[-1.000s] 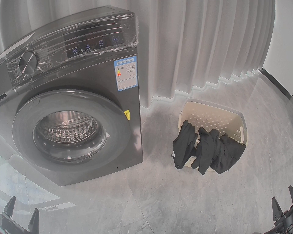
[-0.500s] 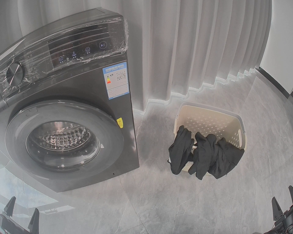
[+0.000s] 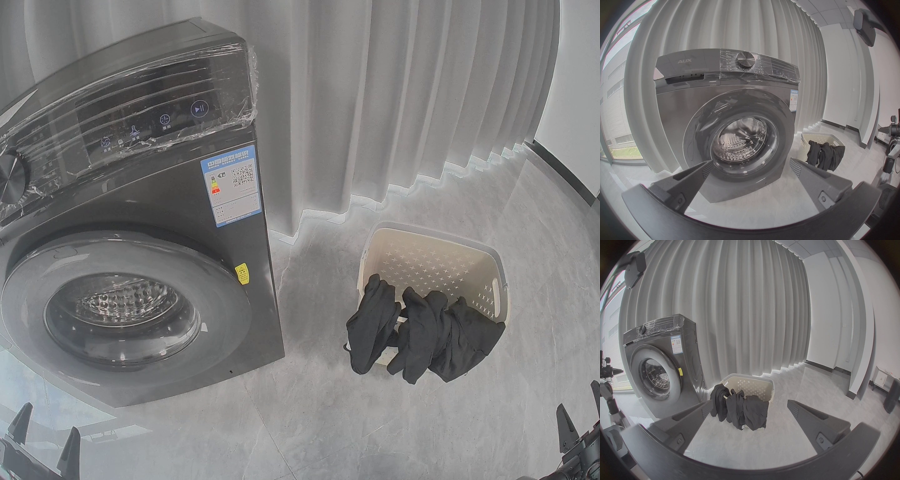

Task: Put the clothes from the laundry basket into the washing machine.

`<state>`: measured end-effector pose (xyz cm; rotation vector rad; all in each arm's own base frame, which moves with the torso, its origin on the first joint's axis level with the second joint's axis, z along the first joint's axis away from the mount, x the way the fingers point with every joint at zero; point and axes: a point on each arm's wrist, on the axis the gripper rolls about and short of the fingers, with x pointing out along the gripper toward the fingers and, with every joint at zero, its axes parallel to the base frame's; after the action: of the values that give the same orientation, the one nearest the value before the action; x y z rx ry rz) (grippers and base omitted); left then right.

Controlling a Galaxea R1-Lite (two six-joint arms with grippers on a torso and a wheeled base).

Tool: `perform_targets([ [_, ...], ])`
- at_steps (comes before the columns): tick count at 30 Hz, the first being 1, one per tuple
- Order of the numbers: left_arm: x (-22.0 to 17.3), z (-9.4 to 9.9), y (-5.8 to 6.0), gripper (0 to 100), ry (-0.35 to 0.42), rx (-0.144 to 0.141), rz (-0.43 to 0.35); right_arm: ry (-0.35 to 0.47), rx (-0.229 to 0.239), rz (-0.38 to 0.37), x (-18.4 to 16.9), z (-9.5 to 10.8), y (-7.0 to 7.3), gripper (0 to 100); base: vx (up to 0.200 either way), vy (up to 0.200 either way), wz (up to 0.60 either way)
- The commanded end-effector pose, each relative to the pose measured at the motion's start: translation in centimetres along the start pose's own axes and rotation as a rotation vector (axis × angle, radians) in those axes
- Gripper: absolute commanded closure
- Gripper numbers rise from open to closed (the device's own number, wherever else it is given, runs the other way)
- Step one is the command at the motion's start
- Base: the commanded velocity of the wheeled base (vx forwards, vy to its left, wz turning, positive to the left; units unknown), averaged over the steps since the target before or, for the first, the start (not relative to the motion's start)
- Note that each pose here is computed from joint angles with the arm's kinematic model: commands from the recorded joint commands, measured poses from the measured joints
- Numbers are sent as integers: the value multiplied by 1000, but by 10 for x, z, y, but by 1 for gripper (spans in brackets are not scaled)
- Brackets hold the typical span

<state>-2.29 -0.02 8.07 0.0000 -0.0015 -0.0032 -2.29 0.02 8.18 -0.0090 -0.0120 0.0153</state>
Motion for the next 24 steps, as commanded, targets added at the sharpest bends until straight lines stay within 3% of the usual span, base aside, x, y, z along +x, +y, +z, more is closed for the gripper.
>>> perform_targets([
  [1, 0, -5, 0, 0, 1, 0, 2, 13, 0, 2, 1, -5, 0, 0, 0, 0, 0],
  [5, 0, -5, 0, 0, 1, 0, 2, 13, 0, 2, 1, -5, 0, 0, 0, 0, 0],
  [14, 0, -5, 0, 0, 1, 0, 0, 13, 0, 2, 1, -5, 0, 0, 0, 0, -600],
  [24, 0, -5, 0, 0, 1, -2, 0, 13, 0, 2, 1, -5, 0, 0, 0, 0, 0],
])
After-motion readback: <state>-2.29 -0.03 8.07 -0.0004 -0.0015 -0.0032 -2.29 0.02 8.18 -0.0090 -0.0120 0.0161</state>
